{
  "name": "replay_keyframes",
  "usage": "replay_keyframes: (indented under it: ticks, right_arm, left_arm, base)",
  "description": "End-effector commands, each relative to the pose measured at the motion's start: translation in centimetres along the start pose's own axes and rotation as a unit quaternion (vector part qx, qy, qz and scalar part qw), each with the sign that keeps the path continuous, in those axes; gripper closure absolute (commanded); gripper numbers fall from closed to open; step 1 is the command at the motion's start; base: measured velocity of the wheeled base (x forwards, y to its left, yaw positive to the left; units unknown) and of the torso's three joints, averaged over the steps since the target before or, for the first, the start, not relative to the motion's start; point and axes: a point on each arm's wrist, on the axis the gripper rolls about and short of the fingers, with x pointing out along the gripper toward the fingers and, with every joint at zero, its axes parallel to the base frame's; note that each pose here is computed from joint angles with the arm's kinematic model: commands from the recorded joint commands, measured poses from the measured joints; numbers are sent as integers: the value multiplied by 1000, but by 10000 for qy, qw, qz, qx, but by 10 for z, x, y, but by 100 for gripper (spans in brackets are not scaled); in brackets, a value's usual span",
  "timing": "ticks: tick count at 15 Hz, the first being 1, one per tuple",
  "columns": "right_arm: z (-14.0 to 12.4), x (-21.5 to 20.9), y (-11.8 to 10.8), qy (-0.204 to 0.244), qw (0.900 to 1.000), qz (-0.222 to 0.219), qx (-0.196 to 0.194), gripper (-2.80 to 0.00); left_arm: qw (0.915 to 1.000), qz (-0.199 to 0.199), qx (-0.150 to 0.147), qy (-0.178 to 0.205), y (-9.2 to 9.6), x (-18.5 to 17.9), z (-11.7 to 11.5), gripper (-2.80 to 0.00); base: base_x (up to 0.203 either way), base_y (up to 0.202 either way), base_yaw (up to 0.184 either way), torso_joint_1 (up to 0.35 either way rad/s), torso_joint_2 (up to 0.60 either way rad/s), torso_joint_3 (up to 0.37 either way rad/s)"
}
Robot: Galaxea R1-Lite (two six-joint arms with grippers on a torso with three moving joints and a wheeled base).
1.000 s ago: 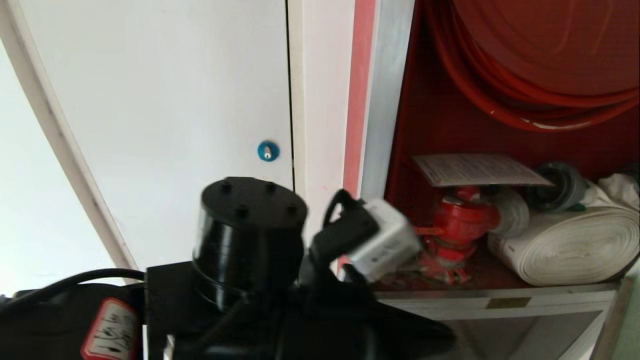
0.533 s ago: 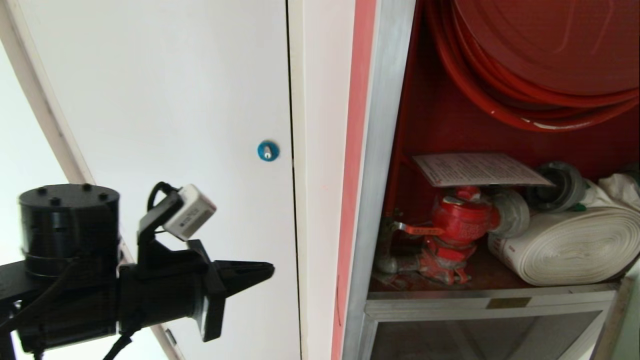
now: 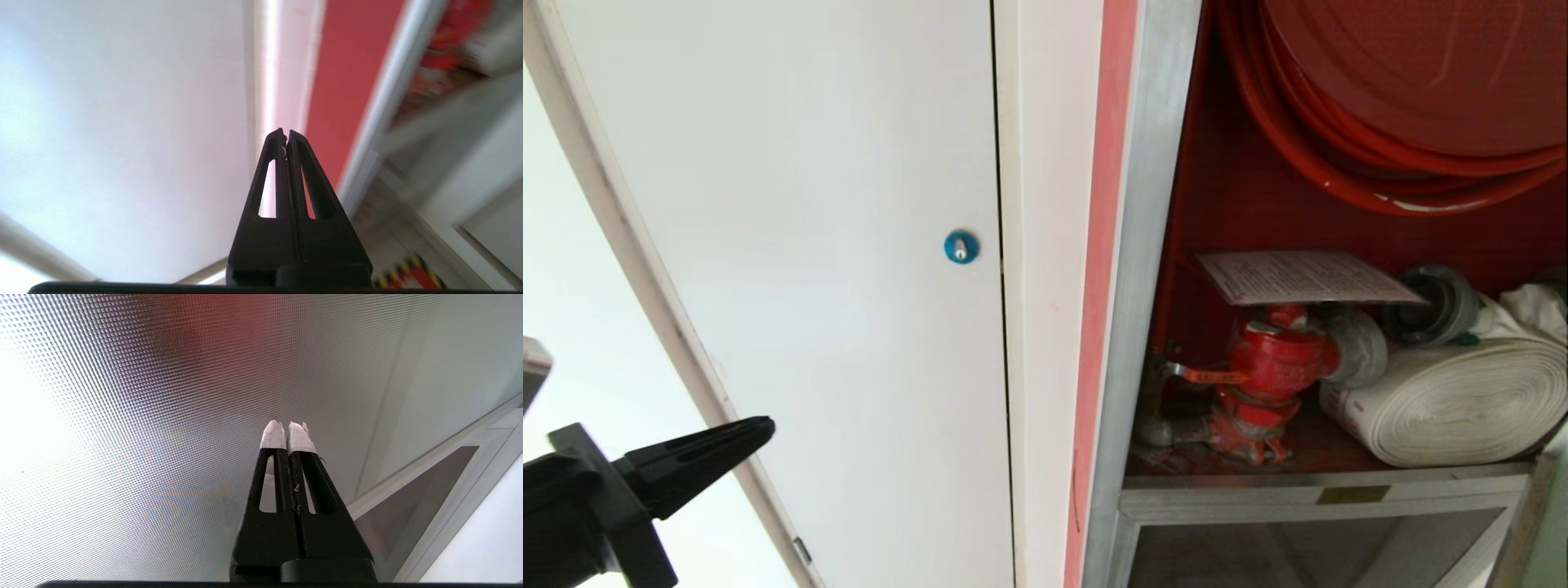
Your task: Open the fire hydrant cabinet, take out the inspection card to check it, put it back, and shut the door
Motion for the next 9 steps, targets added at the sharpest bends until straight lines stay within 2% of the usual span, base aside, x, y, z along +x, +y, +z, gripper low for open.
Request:
replay_keyframes:
  ticks: [1, 4, 6, 9]
  right_arm:
    - [-1, 0, 0, 22, 10000, 0, 3, 0]
    - [-1, 0, 0, 22, 10000, 0, 3, 0]
    - [-1, 0, 0, 18, 10000, 1, 3, 0]
    - [-1, 0, 0, 14, 10000, 1, 3, 0]
  left_arm:
    - [9972, 566, 124, -478, -3, -28, 3, 0]
    - [9842, 1502, 405, -850, -9, -59, -5, 0]
    - [9688, 2215, 523, -982, -11, -76, -12, 0]
    - [9430, 3093, 540, -1101, -15, -95, -19, 0]
  base:
    - [0, 0, 0, 0, 0, 0]
    - [0, 0, 0, 0, 0, 0]
    - [0, 0, 0, 0, 0, 0]
    - [0, 0, 0, 0, 0, 0]
